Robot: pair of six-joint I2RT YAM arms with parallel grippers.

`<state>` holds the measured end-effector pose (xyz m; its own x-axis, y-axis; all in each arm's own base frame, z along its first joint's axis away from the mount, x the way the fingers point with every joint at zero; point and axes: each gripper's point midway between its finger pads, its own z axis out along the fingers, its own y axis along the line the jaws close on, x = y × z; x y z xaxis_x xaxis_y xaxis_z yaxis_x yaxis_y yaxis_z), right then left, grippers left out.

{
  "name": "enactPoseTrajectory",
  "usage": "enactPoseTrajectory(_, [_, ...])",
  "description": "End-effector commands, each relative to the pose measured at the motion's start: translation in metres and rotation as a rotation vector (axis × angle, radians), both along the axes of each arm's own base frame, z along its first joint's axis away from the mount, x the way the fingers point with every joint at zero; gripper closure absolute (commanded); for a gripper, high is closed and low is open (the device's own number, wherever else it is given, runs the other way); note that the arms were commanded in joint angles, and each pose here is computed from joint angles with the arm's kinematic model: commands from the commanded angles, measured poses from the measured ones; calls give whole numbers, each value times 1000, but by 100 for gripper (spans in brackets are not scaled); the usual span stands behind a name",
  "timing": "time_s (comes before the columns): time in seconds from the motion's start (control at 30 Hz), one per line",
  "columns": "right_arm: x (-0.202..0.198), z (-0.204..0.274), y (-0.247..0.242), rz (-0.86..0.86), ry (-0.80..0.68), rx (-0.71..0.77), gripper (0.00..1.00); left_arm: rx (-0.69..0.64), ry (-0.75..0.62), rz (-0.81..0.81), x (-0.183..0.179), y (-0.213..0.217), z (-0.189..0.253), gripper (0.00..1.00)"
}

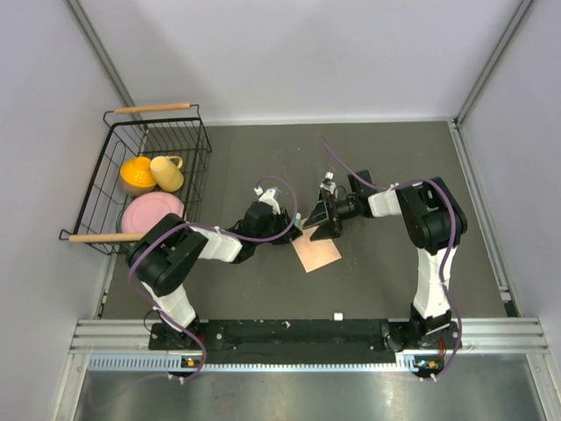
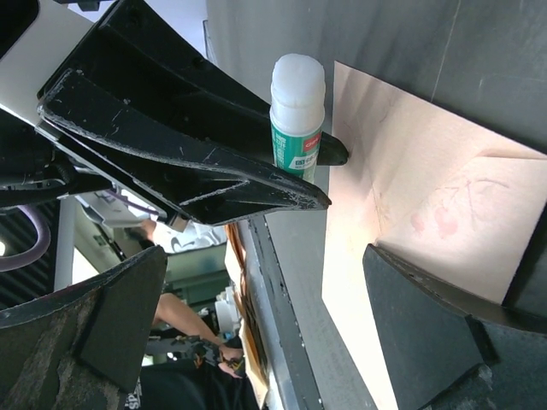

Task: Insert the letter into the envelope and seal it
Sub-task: Seal the envelope at the center of the board.

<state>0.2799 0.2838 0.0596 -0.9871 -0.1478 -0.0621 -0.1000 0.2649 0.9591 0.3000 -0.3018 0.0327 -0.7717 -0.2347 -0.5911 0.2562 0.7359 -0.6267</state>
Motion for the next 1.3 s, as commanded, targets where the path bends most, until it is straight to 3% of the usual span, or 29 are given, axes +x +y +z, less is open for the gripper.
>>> enactPoseTrajectory(0.0, [9,10,1,-23,-85,18,1,10,-10,9,5,2,0,100])
enactPoseTrajectory(0.23, [20,23,7,-58,-84,51,1,7,-12,1,5,1,1,100])
enactPoseTrajectory(0.6, [18,-45,-3,-102,50,-95,1,14,-10,11,5,3,-1,100])
enactPoseTrajectory(0.8, [20,-16,2,-66,5,-25,2,11,-9,9,5,3,-1,100])
enactPoseTrajectory(0.97, [-4,25,4,-23,-49,12,2,6,-13,6,6,1,1,100])
enactPoseTrajectory(1.1, [-20,23,-1,-12,-100,-56,1,3,-14,4,6,0,2,100])
enactPoseTrajectory(1.27, [-29,-5,-2,-4,-37,-100,1,7,-10,5,7,0,-1,100])
